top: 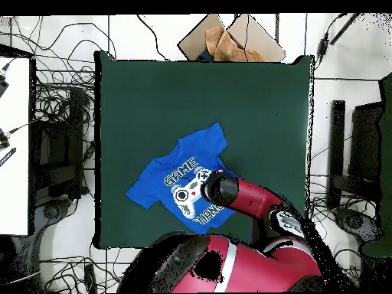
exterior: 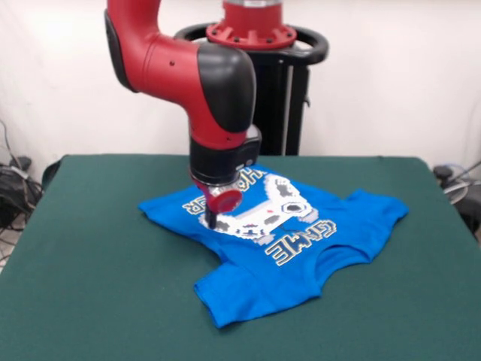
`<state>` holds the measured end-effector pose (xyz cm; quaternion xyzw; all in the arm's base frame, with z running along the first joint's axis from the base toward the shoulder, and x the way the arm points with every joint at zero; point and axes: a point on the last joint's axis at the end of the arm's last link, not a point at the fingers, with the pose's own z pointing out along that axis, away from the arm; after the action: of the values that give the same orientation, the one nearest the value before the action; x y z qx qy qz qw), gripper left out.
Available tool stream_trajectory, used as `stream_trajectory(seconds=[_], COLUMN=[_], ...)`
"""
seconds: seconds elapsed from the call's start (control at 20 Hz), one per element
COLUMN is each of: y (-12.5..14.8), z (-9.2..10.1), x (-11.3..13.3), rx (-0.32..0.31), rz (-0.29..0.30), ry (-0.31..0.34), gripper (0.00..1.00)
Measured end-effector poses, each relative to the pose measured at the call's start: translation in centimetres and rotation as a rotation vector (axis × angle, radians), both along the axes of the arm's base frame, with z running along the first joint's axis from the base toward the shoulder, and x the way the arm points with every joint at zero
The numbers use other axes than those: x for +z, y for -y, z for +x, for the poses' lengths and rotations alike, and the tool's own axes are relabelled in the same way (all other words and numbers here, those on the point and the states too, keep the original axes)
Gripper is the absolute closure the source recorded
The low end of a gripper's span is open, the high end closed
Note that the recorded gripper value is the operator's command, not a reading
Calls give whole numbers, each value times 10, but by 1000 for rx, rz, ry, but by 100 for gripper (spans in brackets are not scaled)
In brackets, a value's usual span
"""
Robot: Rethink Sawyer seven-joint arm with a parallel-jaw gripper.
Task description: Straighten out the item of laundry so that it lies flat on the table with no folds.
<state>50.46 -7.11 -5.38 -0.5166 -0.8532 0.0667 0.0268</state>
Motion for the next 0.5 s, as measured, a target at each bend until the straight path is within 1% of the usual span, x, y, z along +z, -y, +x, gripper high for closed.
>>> stream_trajectory(seconds=[0.4, 0.5], y=[0, 0], z=[-1, -2], x=[0, 2], rx=[9, 14], rz=[0, 3], ry=[-7, -20], gripper=[100, 100])
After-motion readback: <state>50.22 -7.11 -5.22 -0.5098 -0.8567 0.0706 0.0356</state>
